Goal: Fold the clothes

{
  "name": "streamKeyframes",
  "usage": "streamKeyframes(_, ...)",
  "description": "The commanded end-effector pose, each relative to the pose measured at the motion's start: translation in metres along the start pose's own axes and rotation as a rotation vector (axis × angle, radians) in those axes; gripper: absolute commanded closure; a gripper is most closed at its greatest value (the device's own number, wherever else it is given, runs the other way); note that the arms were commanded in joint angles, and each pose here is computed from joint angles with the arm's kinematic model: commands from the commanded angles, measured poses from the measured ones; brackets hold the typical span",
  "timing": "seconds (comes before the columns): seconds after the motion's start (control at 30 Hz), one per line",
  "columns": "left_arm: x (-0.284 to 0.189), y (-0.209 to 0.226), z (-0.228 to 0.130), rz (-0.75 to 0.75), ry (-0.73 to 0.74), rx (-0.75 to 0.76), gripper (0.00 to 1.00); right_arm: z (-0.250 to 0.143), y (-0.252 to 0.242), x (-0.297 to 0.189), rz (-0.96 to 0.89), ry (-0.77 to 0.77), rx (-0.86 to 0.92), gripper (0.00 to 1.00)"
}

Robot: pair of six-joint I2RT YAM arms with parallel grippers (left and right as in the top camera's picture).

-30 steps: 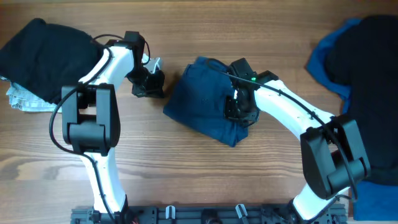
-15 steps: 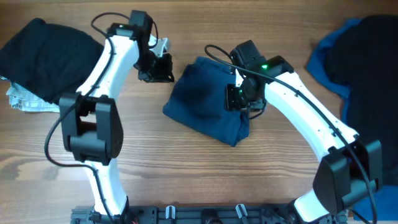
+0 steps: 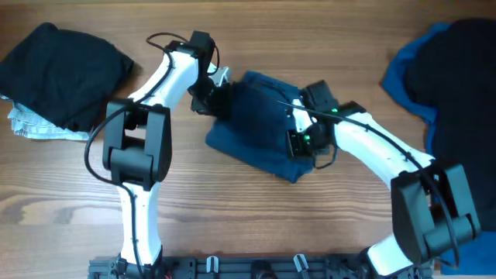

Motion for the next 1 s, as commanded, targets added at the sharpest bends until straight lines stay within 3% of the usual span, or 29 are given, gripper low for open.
streamKeyframes(0.0,0.011,0.003,0.002,-0.004,0.001,-0.003,0.89,-0.005,-0.042,0.015,-0.066,-0.027,0.088,0.96)
streamKeyframes(0.13,0.01,0.016,0.002,0.08,0.004,0.0,0.9,0.003,-0.053,0.025,-0.043,-0.103,0.123,0.96)
streamKeyframes(0.2,0.008,0.017,0.007,0.086,-0.016,0.006,0.96,0.004,-0.046,0.025,-0.001,-0.102,0.117,0.96)
streamKeyframes(0.43,-0.072,-0.026,0.032,0.075,-0.193,0.02,0.96,0.002,-0.043,0.025,0.016,-0.089,0.126,0.96)
streamKeyframes(0.7,-0.033,-0.084,-0.003,-0.233,-0.053,0.16,0.96,0.001,-0.043,0.025,0.017,-0.087,0.127,0.96)
streamKeyframes(0.97,0.001,-0.072,-0.034,-0.257,0.036,0.125,0.96,0.001,-0.043,0.025,0.017,-0.087,0.127,0.96)
Point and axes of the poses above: each gripper's point midway between its finger pads, its own x axis out along the fingers, its own y axis along the line the jaws close on, z = x × y, the point moved 2 cm from there along -x, back along the fingers, and after that the axes turned 15 degrees about x, right-handed, at the moved point
